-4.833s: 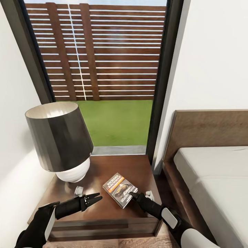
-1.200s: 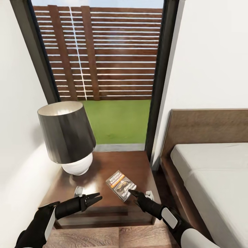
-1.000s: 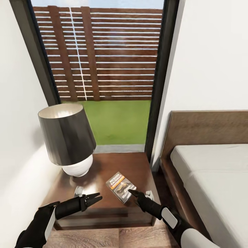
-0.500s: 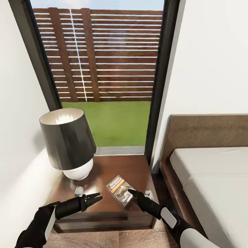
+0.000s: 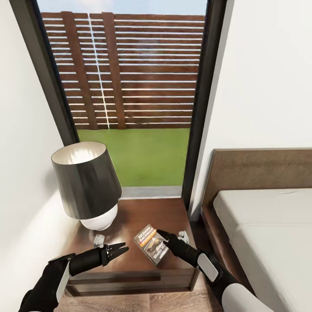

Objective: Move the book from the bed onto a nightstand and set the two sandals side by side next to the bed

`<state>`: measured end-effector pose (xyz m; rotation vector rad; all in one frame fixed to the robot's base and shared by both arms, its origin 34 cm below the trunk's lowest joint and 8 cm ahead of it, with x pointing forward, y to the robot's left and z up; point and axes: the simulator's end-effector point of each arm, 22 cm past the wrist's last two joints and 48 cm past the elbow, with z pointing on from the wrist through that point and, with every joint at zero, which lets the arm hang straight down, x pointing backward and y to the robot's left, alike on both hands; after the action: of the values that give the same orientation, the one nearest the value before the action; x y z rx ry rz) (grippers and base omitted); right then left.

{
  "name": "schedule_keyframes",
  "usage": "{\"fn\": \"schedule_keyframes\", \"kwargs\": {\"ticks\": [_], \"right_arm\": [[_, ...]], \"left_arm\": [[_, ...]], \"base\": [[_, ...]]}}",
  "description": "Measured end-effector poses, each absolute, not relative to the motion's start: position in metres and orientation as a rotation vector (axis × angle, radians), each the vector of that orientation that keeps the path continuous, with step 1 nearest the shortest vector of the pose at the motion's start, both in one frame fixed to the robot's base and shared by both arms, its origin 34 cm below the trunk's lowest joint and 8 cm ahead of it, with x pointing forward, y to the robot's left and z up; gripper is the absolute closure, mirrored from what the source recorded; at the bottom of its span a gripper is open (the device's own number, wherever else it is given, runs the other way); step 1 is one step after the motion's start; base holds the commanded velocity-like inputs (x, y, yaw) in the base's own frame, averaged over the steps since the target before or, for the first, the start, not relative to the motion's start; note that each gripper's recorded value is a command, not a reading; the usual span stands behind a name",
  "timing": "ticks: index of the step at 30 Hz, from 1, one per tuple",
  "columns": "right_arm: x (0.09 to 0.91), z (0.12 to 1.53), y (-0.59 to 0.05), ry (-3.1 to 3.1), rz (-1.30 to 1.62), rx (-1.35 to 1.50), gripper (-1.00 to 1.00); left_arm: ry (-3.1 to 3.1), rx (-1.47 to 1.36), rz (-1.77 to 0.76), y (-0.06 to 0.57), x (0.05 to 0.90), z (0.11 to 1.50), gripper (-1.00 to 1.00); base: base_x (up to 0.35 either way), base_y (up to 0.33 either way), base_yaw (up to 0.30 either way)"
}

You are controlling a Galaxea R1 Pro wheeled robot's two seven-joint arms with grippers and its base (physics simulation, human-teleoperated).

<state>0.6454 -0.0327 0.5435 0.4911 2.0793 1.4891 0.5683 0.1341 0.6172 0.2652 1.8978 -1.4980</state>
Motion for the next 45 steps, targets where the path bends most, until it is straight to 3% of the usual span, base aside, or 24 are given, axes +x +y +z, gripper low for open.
{"fn": "schedule_keyframes", "kwargs": {"ticks": [37,45], "right_arm": [[0.666,0.618,-0.04,2.045,1.421,0.48,-1.0],[0.651,0.601,-0.025,2.157,1.131,0.072,-1.0]], "left_arm": [[1.931,0.236,-1.457,0.138,0.586,0.684,-1.0],[2.064,0.122,-1.378,0.144,0.586,0.65,-1.0]], "base": [[0.0,0.0,0.0],[0.0,0.0,0.0]]}}
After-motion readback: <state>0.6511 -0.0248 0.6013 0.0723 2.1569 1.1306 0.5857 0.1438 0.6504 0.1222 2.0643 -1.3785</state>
